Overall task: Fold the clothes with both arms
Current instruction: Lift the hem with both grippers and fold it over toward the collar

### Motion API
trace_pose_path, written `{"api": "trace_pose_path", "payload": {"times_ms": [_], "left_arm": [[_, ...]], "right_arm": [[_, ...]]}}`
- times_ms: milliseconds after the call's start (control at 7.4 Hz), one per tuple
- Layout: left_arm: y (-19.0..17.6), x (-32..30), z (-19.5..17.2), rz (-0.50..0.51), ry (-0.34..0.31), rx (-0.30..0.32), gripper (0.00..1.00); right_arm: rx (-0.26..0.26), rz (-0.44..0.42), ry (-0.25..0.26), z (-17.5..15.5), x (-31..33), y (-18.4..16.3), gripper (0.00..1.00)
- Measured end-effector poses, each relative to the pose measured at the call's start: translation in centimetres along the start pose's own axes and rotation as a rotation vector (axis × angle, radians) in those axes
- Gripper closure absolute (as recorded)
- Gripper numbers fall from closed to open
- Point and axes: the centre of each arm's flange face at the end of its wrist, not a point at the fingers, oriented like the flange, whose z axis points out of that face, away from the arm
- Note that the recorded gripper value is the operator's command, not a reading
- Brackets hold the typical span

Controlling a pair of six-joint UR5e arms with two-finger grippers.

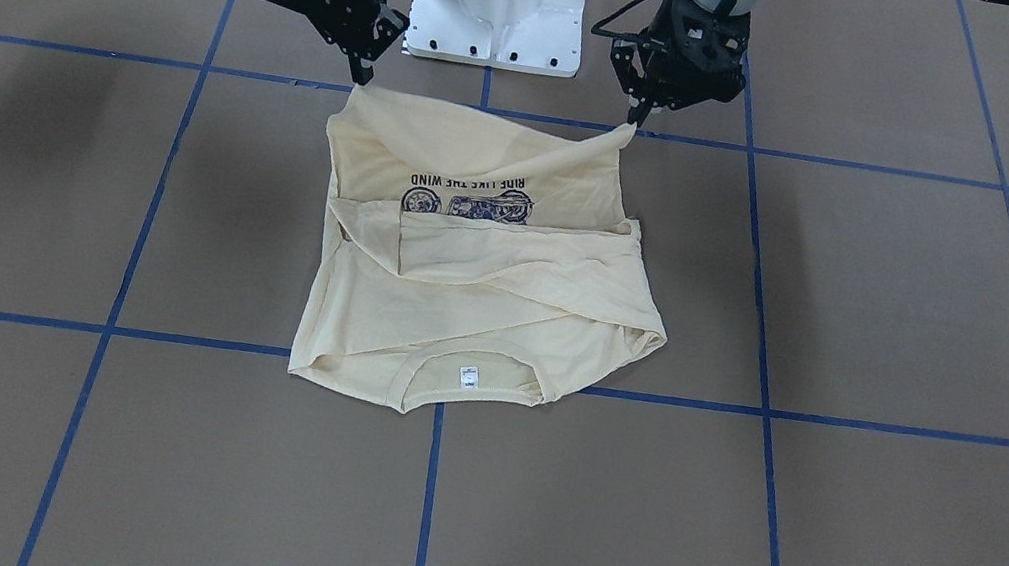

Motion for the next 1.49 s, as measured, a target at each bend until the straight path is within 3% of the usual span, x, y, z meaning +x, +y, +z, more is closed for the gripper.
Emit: {"api": "trace_pose_path", "payload": {"times_ms": [270, 540, 946, 1351, 1486], "left_arm": [[-3.3, -1.6, -1.0, 0.002, -0.027, 0.062, 1.00], [-5.7, -1.7, -0.9, -0.011, -0.042, 0.090, 1.00], [-9.1, -2.3, 2.9, -0.017, -0.111, 0.136, 1.00], [-13.1, -5.1, 12.2, -0.015, -0.159, 0.194, 1.00], [-13.8, -5.8, 14.4, -0.013, -0.161, 0.200, 0.78]], "right_arm": [[0.073, 0.027, -0.098, -0.2, -1.4, -4.9, 1.00], [0.132, 0.062, -0.127, -0.7, -3.1, -8.9, 1.00], [0.174, 0.080, -0.118, 6.0, -5.6, -13.8, 1.00], [0.186, 0.048, -0.015, 13.5, -4.7, -16.7, 1.00], [0.186, 0.043, 0.010, 14.8, -4.5, -17.1, 0.53]]}}
